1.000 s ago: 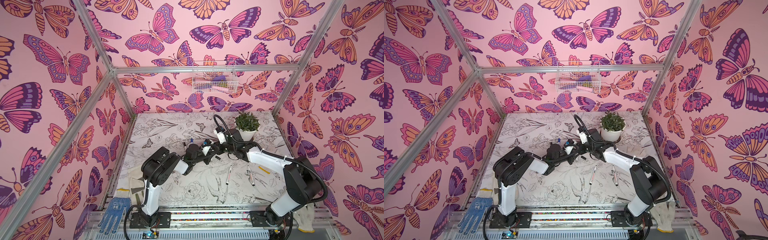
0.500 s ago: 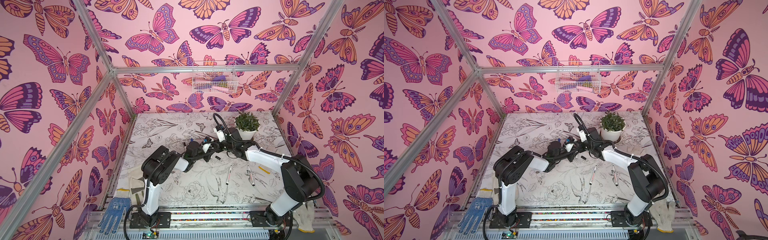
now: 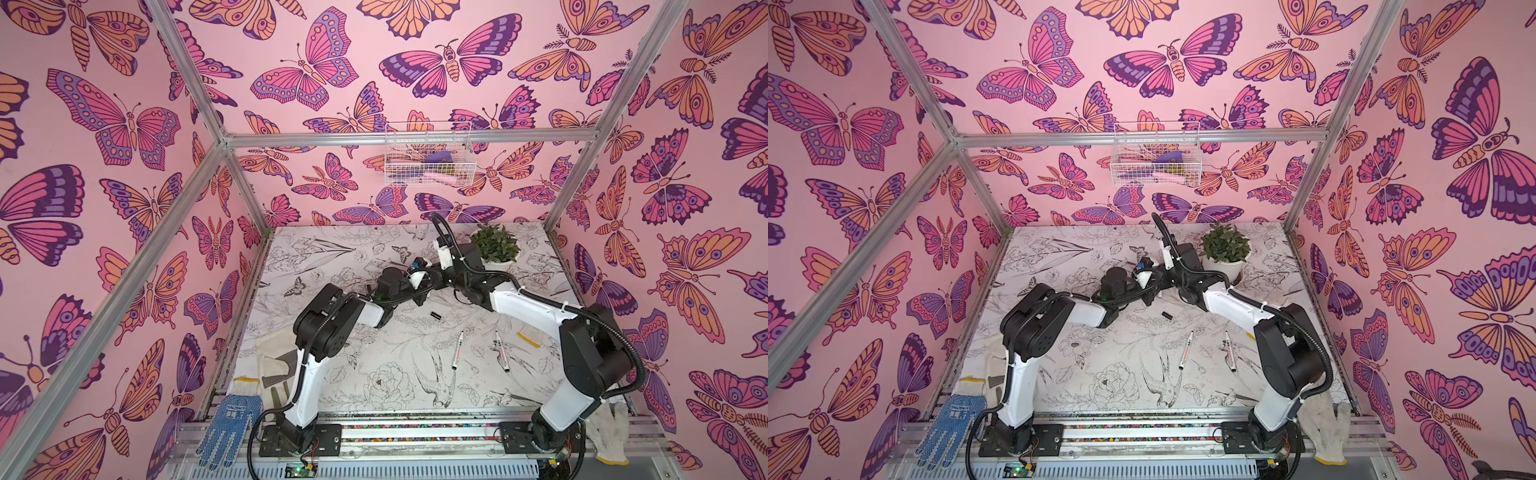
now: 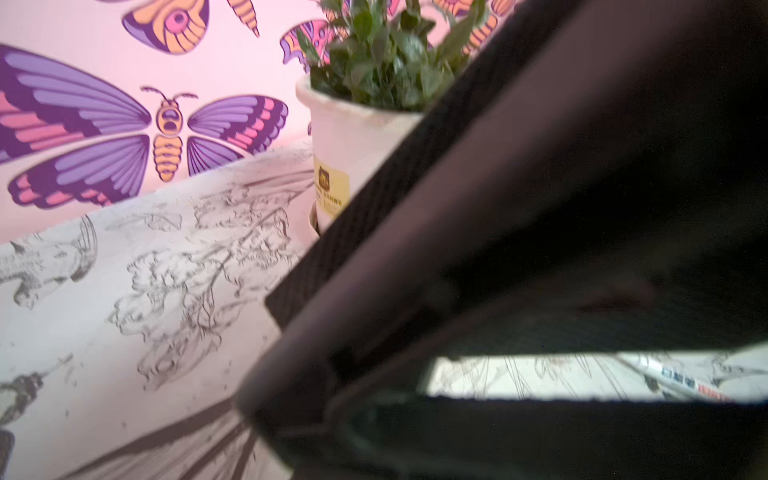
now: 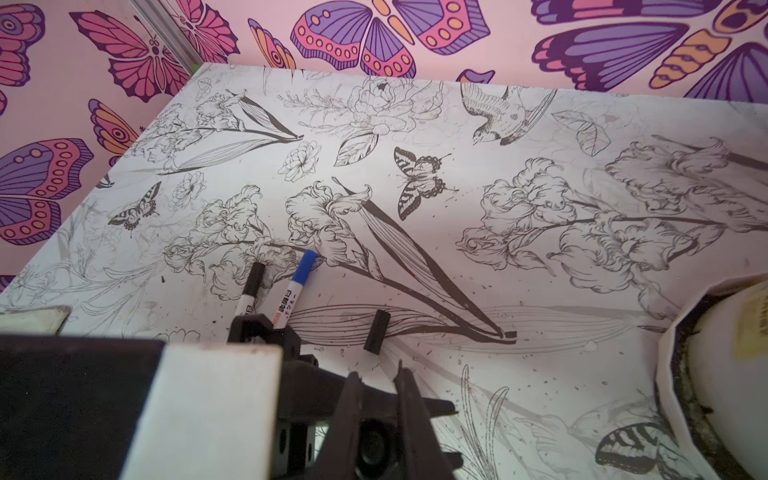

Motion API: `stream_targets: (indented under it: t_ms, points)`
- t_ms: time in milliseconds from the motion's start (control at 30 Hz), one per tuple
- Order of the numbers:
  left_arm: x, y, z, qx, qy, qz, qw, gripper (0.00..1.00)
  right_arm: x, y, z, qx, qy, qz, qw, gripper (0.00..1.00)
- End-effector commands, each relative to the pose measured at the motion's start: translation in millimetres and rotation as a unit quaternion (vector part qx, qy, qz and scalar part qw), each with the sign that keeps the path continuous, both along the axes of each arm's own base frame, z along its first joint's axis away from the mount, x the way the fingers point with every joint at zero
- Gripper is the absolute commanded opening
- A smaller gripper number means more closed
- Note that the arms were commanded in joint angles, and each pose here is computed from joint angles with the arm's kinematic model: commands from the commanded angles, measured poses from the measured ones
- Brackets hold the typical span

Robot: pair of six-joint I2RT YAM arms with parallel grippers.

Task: Insert the pens into the pen caps

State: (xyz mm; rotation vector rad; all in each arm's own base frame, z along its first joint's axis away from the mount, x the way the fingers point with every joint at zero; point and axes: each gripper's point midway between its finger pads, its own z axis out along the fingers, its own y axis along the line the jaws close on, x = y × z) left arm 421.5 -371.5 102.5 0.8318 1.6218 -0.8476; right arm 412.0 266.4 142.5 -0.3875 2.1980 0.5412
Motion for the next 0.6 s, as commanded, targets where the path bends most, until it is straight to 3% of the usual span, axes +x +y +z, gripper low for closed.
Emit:
stream_targets:
  t_ms: [0,133,333,567]
  points:
    - [73.4,75.3,57.8,-0.076,-0.068,0.198,0.975,0.00,-186.0,-10.9,-136.9,-0.071,0.372,0.116,0.918,0.00]
    - [66.1,79.0,41.0,-0.066,-0.050,0.202,0.976,0.00,-197.9,-17.4,-147.9,-0.070,0.398,0.116,0.907,0.00]
    - [68.3,78.2,52.1,-0.068,-0.065,0.201,0.975,0.00,-202.2,-20.4,-150.1,-0.072,0.402,0.115,0.905,0.00]
    - [69.3,80.9,46.1,-0.067,-0.058,0.210,0.974,0.00,-231.8,-42.8,-181.9,-0.099,0.461,0.090,0.877,0.00]
